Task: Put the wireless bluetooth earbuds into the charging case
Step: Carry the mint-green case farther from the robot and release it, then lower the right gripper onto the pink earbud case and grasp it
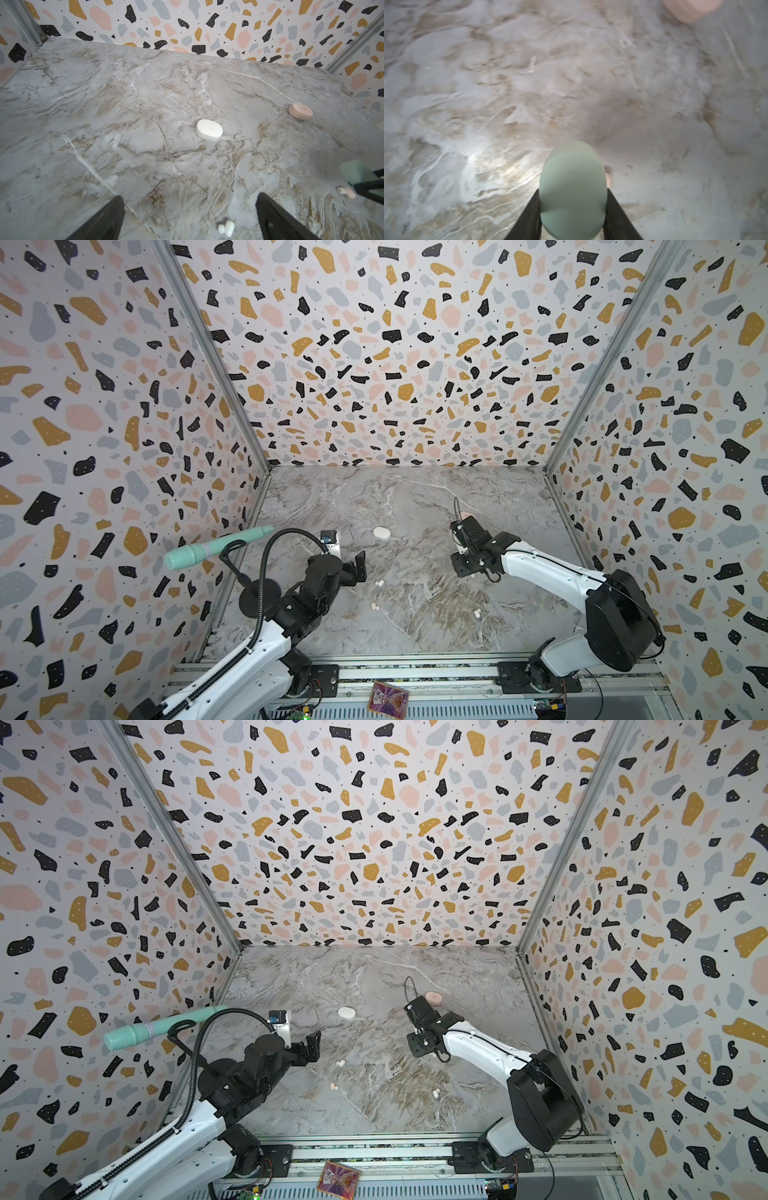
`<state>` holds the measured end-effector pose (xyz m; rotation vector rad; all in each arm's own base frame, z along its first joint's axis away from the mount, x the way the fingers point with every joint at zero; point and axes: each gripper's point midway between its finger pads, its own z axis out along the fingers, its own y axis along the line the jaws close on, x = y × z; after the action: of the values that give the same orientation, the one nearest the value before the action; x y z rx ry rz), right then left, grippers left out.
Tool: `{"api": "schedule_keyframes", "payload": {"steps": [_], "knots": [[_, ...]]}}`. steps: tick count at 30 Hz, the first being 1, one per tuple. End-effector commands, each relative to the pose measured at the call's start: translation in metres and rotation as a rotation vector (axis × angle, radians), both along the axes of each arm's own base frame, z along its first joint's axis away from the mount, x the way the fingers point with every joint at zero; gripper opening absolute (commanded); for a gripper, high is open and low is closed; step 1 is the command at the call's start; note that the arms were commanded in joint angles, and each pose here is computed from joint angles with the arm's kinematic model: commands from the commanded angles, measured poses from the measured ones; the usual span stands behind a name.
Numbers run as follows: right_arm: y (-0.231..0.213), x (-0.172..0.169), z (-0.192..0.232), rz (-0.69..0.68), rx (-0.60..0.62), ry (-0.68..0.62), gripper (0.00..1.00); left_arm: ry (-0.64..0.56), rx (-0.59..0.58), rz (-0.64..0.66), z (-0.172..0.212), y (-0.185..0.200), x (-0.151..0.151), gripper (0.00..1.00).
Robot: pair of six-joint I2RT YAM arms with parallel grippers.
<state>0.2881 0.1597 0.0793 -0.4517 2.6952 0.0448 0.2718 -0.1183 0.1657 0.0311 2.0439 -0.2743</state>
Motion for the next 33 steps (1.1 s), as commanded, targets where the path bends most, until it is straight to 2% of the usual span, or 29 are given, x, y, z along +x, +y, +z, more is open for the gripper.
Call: {"api": "schedule_keyframes", "payload": {"steps": [1,8,15,17,19,23,28,33], "knots": [[-0.041,-0.003,-0.01,-0.113,-0.034,0.05,0.31,-0.069,-0.016,-0.055,0.021,-0.012,0.008,1.0],[-0.087,0.002,-0.031,-0.28,-0.047,0.137,0.31,-0.088,-0.031,-0.094,0.021,-0.021,0.01,1.0],[-0.102,-0.012,-0.063,-0.37,-0.039,0.234,0.33,-0.09,-0.008,-0.125,0.027,-0.027,0.013,1.0],[-0.103,-0.014,-0.065,-0.384,-0.044,0.248,0.41,-0.096,-0.015,-0.13,0.031,-0.028,0.014,1.0],[-0.102,-0.012,-0.057,-0.393,-0.028,0.235,0.56,-0.101,-0.02,-0.129,0.033,-0.029,0.015,1.0],[-0.095,0.009,-0.018,-0.402,0.027,0.152,0.74,-0.101,-0.024,-0.133,0.034,-0.032,0.017,1.0],[-0.073,0.05,0.023,-0.379,0.126,0.081,0.84,-0.105,-0.008,-0.154,0.035,-0.037,0.021,1.0],[-0.053,0.101,0.024,-0.41,0.186,0.071,0.87,-0.089,-0.008,-0.191,0.029,-0.043,0.019,1.0]]}}
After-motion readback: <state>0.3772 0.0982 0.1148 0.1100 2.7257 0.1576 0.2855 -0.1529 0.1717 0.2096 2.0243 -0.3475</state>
